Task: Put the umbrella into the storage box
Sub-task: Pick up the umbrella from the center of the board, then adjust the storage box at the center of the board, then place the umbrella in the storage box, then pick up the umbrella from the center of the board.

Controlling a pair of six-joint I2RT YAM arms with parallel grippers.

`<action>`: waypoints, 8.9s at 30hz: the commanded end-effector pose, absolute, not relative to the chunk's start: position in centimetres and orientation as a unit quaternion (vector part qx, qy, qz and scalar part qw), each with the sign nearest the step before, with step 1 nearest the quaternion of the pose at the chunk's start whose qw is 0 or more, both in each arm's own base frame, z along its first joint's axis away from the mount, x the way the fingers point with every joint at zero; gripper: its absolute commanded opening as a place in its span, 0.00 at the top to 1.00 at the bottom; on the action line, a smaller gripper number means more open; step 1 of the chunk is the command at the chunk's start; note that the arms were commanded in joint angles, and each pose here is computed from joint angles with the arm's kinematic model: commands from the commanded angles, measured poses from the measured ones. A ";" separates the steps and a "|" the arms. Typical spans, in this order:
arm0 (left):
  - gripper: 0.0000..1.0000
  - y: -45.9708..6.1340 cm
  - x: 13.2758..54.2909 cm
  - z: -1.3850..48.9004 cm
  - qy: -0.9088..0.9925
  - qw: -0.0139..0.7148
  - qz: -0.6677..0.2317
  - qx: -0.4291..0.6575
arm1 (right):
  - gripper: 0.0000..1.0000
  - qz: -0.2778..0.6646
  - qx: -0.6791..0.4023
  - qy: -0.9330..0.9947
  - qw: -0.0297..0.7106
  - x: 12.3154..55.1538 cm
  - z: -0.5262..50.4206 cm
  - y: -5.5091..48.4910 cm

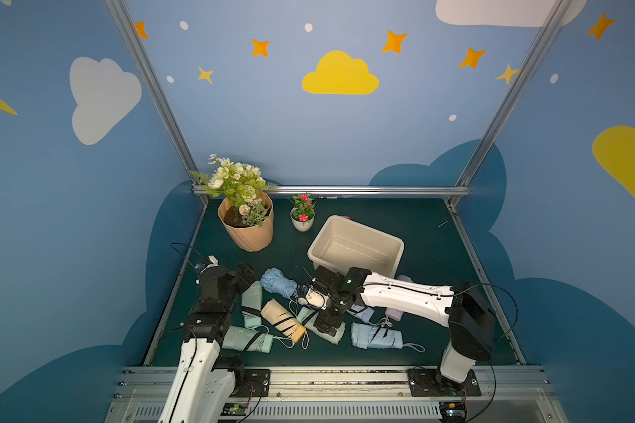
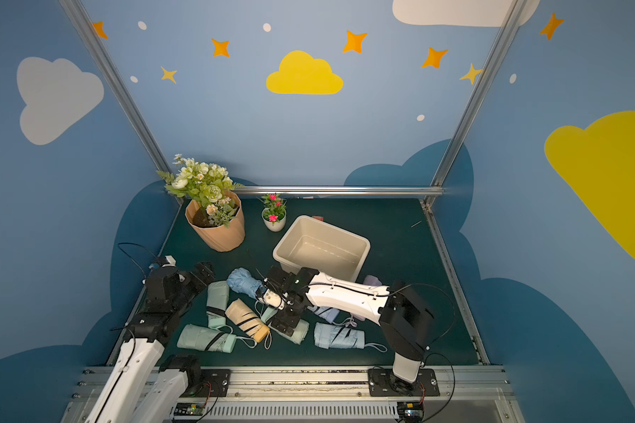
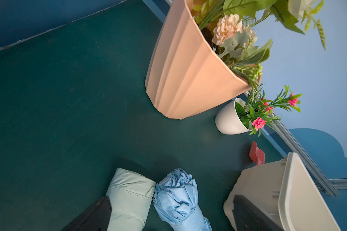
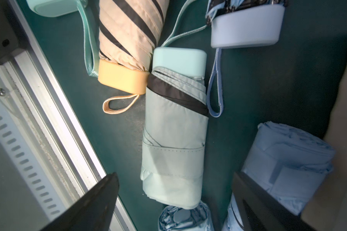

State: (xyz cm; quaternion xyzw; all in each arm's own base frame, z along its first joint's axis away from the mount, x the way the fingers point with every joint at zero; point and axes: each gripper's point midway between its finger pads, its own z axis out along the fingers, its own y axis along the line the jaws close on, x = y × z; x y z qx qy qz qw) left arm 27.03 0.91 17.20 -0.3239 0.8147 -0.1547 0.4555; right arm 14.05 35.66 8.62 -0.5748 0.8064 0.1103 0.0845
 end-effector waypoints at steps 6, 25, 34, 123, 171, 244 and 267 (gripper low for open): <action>0.00 1.0 27.3 18.7 0.807 0.471 -0.159 -0.319 | 0.02 0.088 -0.572 0.813 0.061 13.8 6.7 35.0; 0.00 1.4 26.2 18.2 0.803 0.464 -0.156 -0.339 | 0.02 0.104 -0.565 0.817 0.056 14.0 6.0 35.2; 0.00 1.4 26.1 18.2 0.799 0.465 -0.159 -0.346 | 0.02 0.079 -0.557 0.825 0.059 14.4 4.7 35.9; 0.05 -4.6 29.5 20.5 0.842 0.424 -0.251 -0.220 | 0.96 0.208 -0.114 0.866 0.440 28.2 29.0 28.0; 0.84 -23.2 41.0 15.7 0.970 0.187 -0.123 0.092 | 0.95 0.264 -0.084 0.893 0.355 30.6 26.3 24.4; 0.14 -7.9 30.5 17.2 0.867 0.358 -0.191 -0.291 | 0.02 0.006 -0.659 0.731 0.178 33.1 14.9 24.3; 0.15 -7.0 28.8 12.4 0.871 0.229 -0.131 -0.414 | 0.08 0.308 -0.413 0.737 0.438 24.5 30.1 29.9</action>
